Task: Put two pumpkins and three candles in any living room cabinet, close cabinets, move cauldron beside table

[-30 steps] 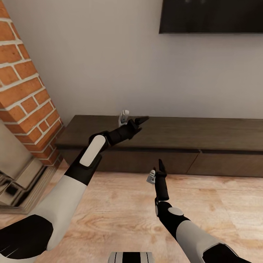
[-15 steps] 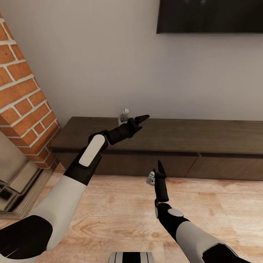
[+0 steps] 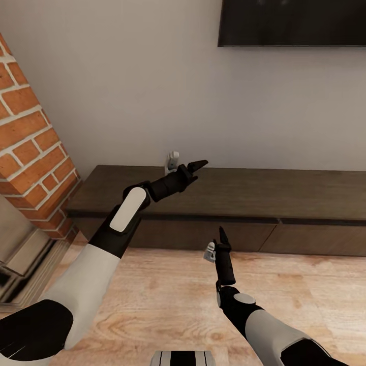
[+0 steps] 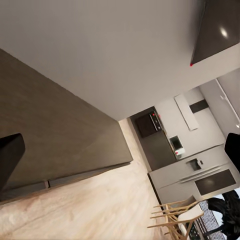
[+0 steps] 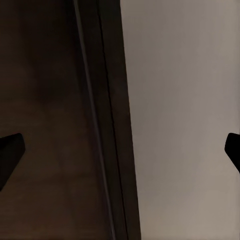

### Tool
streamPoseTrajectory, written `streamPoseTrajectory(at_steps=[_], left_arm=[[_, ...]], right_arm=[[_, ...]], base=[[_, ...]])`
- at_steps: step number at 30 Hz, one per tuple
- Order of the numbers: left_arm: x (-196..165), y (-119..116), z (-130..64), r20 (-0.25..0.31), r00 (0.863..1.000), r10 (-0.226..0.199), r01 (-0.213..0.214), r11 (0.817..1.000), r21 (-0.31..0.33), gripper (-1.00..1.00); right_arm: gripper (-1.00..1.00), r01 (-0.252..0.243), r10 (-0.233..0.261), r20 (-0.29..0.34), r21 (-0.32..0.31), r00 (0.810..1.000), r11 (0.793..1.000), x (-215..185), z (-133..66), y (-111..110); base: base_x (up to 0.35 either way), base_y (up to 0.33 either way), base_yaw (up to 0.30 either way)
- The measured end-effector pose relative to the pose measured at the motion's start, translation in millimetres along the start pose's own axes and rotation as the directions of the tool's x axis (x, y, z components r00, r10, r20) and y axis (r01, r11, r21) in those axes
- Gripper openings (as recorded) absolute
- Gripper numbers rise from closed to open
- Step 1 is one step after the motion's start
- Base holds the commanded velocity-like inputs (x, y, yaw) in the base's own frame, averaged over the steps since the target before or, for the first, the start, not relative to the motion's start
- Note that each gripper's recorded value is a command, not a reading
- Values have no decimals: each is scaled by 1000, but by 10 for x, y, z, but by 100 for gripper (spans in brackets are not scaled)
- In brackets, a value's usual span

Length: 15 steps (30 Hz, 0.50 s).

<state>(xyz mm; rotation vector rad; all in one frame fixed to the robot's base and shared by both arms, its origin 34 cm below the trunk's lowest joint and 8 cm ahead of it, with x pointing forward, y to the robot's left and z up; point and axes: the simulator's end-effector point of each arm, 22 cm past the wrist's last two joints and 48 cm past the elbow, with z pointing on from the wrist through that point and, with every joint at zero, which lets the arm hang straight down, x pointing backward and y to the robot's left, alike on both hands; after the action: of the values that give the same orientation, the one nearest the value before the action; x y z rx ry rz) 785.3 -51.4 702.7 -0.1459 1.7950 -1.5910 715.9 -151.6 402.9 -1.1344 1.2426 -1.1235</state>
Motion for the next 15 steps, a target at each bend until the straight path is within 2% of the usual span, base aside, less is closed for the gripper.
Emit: streamPoseTrajectory(at_steps=[6, 12, 15], left_arm=[[-2, 3, -1, 1, 1000, 0, 0, 1000, 0, 100], [-2, 1, -3, 1, 1000, 0, 0, 1000, 1, 100], [0, -2, -2, 1, 1000, 0, 0, 1000, 2, 100]], right_arm=[[100, 0, 0, 3, 4, 1000, 1000, -7, -1, -8], [100, -1, 1, 3, 7, 1000, 1000, -13, -3, -13], [100, -3, 3, 3, 6, 1000, 1000, -12, -7, -11]], base=[[149, -48, 0], [55, -14, 0], [211, -29, 0]])
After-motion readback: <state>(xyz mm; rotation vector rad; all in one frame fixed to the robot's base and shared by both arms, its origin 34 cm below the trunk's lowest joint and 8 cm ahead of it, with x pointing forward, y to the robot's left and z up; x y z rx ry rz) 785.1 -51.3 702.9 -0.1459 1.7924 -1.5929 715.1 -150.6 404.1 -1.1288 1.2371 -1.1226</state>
